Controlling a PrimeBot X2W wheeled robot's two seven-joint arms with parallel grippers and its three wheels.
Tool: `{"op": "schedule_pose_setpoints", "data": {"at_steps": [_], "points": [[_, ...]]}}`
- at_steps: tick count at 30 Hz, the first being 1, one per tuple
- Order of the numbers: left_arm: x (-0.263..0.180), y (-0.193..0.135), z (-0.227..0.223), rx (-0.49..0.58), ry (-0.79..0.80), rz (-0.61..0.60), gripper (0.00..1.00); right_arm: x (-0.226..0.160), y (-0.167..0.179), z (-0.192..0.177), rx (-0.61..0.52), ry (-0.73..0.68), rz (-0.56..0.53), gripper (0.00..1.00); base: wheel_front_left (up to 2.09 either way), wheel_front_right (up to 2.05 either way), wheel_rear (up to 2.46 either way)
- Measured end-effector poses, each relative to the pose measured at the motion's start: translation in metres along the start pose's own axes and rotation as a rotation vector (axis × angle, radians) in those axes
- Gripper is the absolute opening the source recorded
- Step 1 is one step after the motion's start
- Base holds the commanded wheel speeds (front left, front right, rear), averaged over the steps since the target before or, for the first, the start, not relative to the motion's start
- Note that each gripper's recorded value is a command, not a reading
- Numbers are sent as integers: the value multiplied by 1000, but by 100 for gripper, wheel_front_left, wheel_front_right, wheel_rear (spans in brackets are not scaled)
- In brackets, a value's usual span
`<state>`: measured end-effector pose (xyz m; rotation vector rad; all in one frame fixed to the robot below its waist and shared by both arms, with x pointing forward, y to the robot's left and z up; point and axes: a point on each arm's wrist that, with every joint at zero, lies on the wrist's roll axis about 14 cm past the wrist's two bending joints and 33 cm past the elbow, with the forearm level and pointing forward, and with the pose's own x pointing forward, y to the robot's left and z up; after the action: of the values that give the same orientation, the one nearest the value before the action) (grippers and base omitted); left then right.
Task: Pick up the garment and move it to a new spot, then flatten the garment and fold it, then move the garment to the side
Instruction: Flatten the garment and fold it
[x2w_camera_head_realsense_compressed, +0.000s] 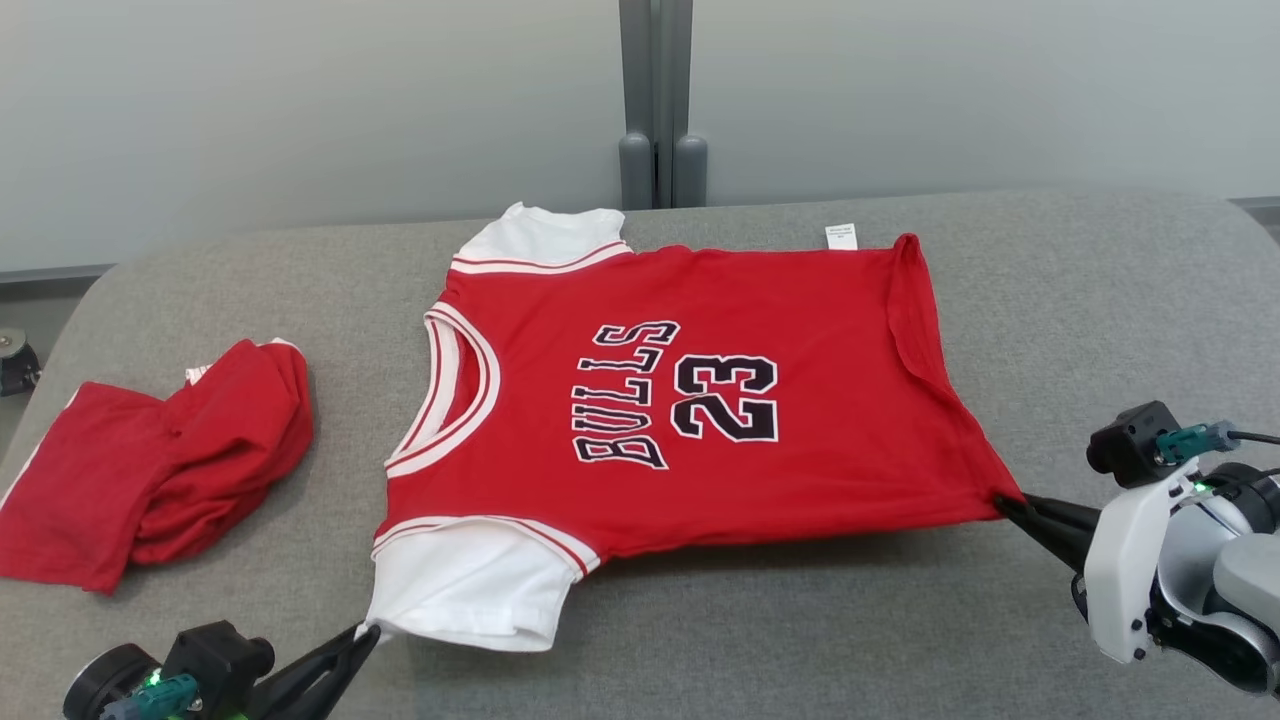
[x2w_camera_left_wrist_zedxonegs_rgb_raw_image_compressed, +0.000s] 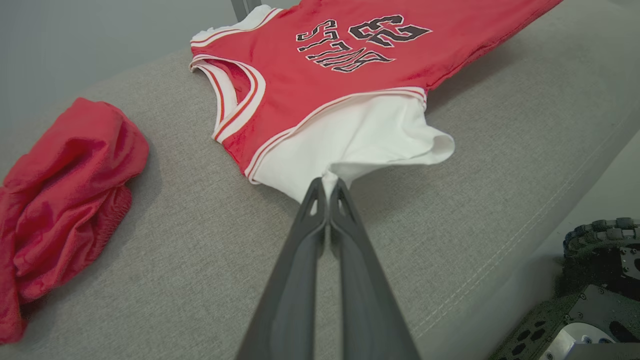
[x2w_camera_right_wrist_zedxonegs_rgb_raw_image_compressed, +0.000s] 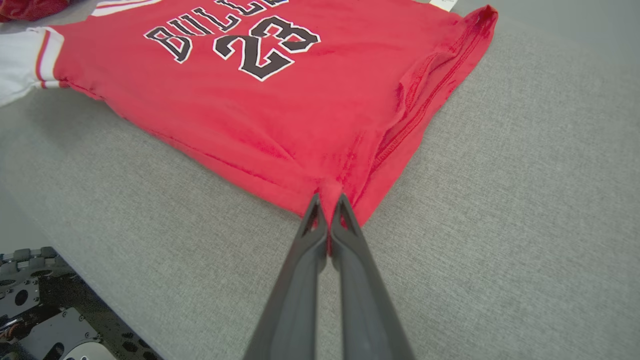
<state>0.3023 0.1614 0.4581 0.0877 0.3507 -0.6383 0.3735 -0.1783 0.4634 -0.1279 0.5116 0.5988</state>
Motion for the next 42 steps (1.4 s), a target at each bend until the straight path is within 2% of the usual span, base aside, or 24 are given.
{"op": "schedule_pose_setpoints", "data": {"at_steps": [6, 15, 34, 42], "points": [[-18, -12, 4, 7, 18, -31, 0, -21, 4, -10, -4, 79, 6, 0, 0, 0, 0], [-18, -12, 6, 63, 58, -44, 0, -21, 10, -12, 20, 125, 41, 0, 0, 0, 0], [62, 38, 58, 239, 1, -26, 0, 28, -27, -6, 69, 140, -33, 0, 0, 0, 0], [97, 55, 60, 279, 32, -28, 0, 43, -36, -6, 91, 133, -52, 0, 0, 0, 0]]}}
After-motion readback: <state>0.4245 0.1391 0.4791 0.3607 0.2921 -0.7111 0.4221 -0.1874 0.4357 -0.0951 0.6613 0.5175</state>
